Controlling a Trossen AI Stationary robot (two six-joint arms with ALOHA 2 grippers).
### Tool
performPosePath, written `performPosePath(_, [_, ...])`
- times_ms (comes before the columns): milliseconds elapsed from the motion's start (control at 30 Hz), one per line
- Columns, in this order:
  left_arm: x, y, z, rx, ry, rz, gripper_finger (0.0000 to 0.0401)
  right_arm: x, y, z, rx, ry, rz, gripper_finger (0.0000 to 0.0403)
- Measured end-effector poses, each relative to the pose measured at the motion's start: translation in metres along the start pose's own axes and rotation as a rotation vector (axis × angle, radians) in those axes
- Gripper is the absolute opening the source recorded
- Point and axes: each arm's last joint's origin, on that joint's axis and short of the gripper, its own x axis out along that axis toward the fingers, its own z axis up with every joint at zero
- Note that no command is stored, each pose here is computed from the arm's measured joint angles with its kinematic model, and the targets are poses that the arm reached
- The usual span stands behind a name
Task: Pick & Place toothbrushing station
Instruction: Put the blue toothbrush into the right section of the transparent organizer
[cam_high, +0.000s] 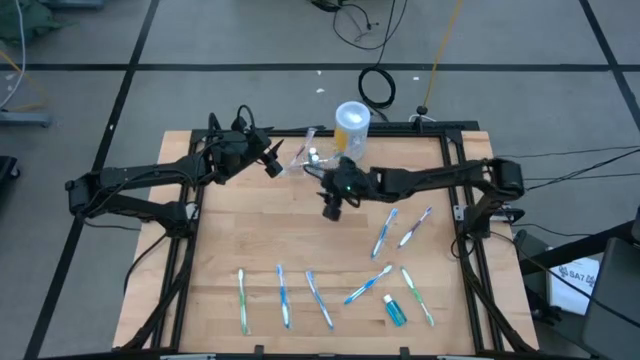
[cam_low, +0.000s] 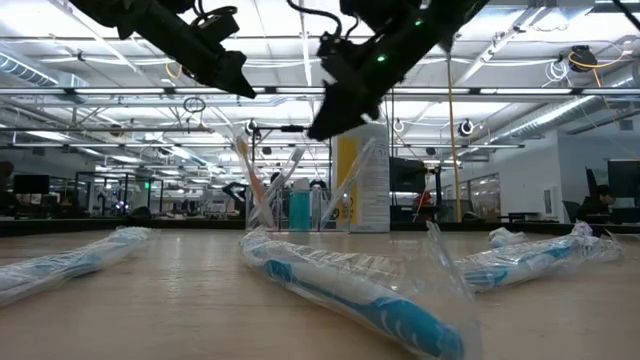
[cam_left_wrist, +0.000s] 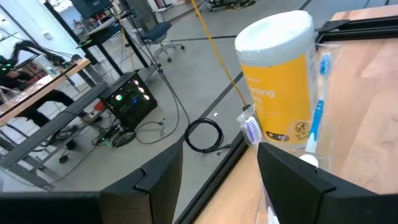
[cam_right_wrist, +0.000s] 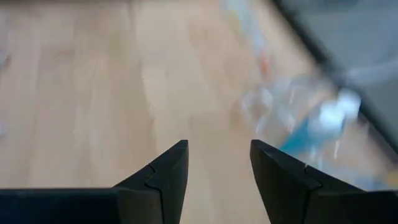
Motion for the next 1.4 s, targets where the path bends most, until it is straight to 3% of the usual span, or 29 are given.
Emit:
performPosePath(200, [0.000, -0.002, 0.001, -0.001, -0.020, -0.067, 0.0214, -0.031, 0.005, -0.024, 0.192, 0.306, -0.042, 0.0165])
performPosePath(500, [-0.001, 0.000, 0.010, -0.031, -0.112, -0.065, 0.0214, -0.059, 0.006, -0.066, 0.514, 0.685, -0.304, 0.0164])
performPosePath(900, [-0.003, 0.006, 0.025, -0.008, -0.266, -0.008, 0.0214, -0.054, 0.012, -0.128, 0.809, 0.748, -0.524, 0.0164])
performPosePath(1233, [-0.007, 0.010, 0.035, -0.014, -0.372, 0.032, 0.0214, -0.034, 0.014, -0.153, 0.938, 0.588, -0.411, 0.0164])
performPosePath(1400, [-0.007, 0.011, 0.036, -0.020, -0.384, 0.036, 0.0214, -0.032, 0.012, -0.159, 0.857, 0.558, -0.392, 0.0164])
